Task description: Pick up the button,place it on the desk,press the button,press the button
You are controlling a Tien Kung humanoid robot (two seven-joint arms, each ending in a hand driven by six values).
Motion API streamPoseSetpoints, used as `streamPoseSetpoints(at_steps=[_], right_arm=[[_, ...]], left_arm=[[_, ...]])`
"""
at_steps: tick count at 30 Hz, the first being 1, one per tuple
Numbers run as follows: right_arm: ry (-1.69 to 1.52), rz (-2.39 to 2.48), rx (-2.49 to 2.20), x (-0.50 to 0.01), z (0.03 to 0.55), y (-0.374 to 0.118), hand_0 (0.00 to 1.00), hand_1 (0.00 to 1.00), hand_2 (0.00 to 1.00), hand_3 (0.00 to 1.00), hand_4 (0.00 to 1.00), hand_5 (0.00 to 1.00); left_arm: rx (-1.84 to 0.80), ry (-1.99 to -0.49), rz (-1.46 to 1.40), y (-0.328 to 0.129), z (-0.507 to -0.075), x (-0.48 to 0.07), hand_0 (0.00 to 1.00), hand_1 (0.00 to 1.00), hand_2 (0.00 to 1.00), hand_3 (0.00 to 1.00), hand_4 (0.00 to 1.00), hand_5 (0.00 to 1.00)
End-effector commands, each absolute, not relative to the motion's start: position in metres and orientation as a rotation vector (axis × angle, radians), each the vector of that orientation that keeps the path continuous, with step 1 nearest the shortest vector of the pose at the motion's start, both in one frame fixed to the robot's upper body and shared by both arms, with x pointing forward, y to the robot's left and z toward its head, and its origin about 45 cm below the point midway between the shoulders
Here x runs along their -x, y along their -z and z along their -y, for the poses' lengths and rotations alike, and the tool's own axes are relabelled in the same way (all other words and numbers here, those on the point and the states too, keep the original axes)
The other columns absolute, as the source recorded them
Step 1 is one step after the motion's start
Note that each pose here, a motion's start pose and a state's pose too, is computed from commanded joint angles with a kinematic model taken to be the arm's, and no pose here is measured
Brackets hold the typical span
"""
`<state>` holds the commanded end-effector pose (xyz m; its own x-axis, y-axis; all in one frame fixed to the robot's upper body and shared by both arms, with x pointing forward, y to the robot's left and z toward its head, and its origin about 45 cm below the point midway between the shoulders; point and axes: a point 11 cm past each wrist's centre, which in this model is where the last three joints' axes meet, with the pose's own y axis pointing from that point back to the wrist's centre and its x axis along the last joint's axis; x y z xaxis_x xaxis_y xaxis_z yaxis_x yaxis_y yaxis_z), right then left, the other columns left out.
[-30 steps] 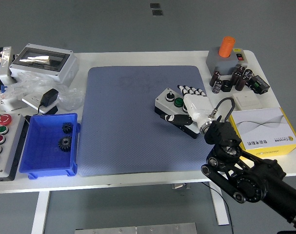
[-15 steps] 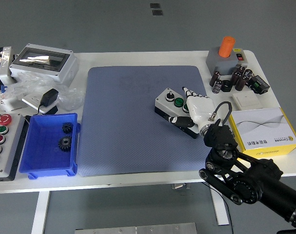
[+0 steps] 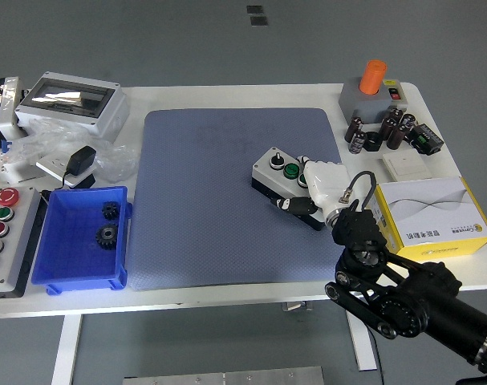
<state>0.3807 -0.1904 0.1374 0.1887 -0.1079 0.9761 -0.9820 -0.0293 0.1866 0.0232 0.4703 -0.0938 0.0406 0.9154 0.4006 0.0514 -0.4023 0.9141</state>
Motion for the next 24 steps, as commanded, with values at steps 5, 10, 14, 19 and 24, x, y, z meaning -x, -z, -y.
streamPoseSetpoints(at_steps=[5, 10, 14, 19, 24], right_arm=[[-1.048, 1.159, -1.387, -0.381, 0.189, -0.14, 0.177, 0.381, 0.428, 0.602, 0.857, 0.34], [-1.079, 1.196, -1.397, -0.381, 0.187, -0.145, 0.164, 0.364, 0.395, 0.506, 0.81, 0.299], [-1.12, 1.242, -1.418, -0.381, 0.183, -0.153, 0.164, 0.364, 0.395, 0.506, 0.81, 0.299], [-1.176, 1.281, -1.478, -0.379, 0.176, -0.161, 0.15, 0.344, 0.359, 0.427, 0.721, 0.23], [-1.261, 1.254, -1.608, -0.371, 0.161, -0.165, 0.122, 0.322, 0.312, 0.354, 0.543, 0.098]], left_arm=[[-1.566, -1.458, -1.001, 0.094, -0.47, -0.023, 0.682, 0.687, 0.599, 0.664, 0.72, 0.297], [-1.563, -1.463, -0.992, 0.094, -0.47, -0.024, 0.682, 0.687, 0.598, 0.665, 0.724, 0.297], [-1.561, -1.468, -0.987, 0.094, -0.471, -0.025, 0.682, 0.687, 0.598, 0.665, 0.724, 0.297], [-1.56, -1.471, -0.986, 0.094, -0.471, -0.025, 0.682, 0.687, 0.598, 0.666, 0.728, 0.297], [-1.56, -1.473, -0.985, 0.094, -0.47, -0.025, 0.682, 0.688, 0.598, 0.667, 0.729, 0.297]])
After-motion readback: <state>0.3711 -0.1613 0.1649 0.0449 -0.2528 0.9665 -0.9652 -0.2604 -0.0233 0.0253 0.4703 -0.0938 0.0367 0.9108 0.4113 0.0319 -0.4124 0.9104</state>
